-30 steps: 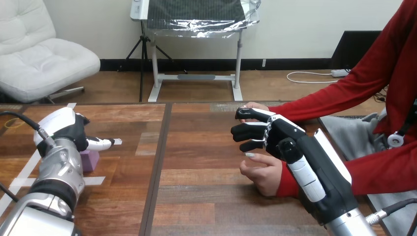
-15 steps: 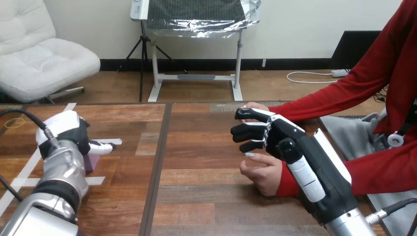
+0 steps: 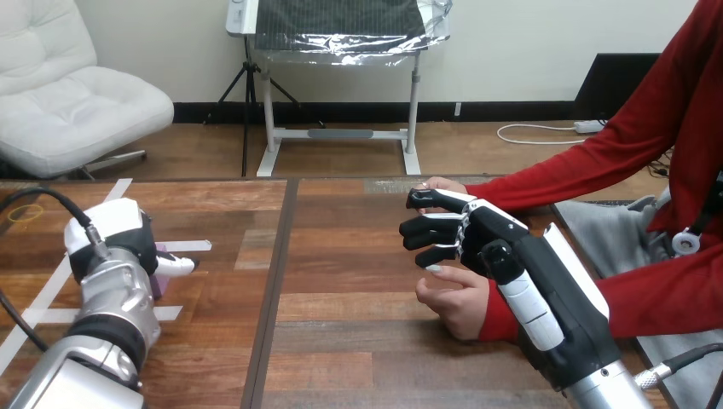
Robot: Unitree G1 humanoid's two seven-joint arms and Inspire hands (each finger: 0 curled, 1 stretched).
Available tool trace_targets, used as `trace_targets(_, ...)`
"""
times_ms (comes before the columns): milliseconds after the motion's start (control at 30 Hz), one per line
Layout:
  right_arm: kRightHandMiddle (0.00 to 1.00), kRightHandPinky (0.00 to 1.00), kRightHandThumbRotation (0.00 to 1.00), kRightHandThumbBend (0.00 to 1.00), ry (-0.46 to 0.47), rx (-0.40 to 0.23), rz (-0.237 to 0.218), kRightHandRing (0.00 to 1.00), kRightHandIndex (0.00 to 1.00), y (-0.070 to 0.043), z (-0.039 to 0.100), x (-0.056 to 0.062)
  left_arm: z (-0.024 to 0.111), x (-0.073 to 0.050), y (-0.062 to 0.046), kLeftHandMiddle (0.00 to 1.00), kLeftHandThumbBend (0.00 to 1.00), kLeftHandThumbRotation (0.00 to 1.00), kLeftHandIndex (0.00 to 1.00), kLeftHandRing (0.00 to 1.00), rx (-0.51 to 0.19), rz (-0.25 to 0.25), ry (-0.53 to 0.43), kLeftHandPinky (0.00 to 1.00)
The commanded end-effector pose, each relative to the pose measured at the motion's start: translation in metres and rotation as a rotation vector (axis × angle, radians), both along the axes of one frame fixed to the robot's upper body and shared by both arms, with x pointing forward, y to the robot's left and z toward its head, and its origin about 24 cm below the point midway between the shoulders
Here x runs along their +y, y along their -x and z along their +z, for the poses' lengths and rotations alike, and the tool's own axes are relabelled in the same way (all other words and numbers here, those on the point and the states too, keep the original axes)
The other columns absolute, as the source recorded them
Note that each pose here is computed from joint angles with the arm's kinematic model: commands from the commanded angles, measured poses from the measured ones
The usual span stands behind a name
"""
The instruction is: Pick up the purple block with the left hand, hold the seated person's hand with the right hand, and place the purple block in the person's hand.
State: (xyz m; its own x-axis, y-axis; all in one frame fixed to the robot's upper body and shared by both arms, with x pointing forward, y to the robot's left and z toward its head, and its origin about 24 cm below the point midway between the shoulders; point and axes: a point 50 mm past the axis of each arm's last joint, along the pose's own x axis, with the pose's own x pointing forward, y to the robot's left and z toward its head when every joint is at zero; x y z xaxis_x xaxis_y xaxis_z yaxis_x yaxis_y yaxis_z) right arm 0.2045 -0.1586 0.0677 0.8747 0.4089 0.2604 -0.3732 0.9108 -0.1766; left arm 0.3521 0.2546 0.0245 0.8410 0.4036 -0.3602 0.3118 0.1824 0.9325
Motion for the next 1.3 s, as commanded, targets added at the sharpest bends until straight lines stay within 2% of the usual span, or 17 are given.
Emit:
trace_targets(0,0.71,0.63,0.97,0.86,0.005,-0.082,0.003,0.69,0.78,-0.0035,0.0190,-0.0018,0.0307,-0.0103,-0.0207,0.97,0.67,0.52,0.91,0.98,-0.085,-0.053,-0.060,1.00)
trace_targets(667,0.71,0.63,0.96,0.85,-0.011,-0.080,0.033,0.69,0.77,-0.0031,0.0194,-0.0015,0.0302,-0.0103,-0.0206,0.96,0.69,0.55,0.91,0.96,-0.047,-0.093,-0.131,0.99)
trace_targets(1267,0.71,0.63,0.97,0.86,0.005,-0.071,0.049,0.69,0.77,-0.0035,0.0218,-0.0023,0.0293,-0.0110,-0.0206,0.97,0.70,0.54,0.90,0.95,-0.036,-0.107,-0.134,0.97)
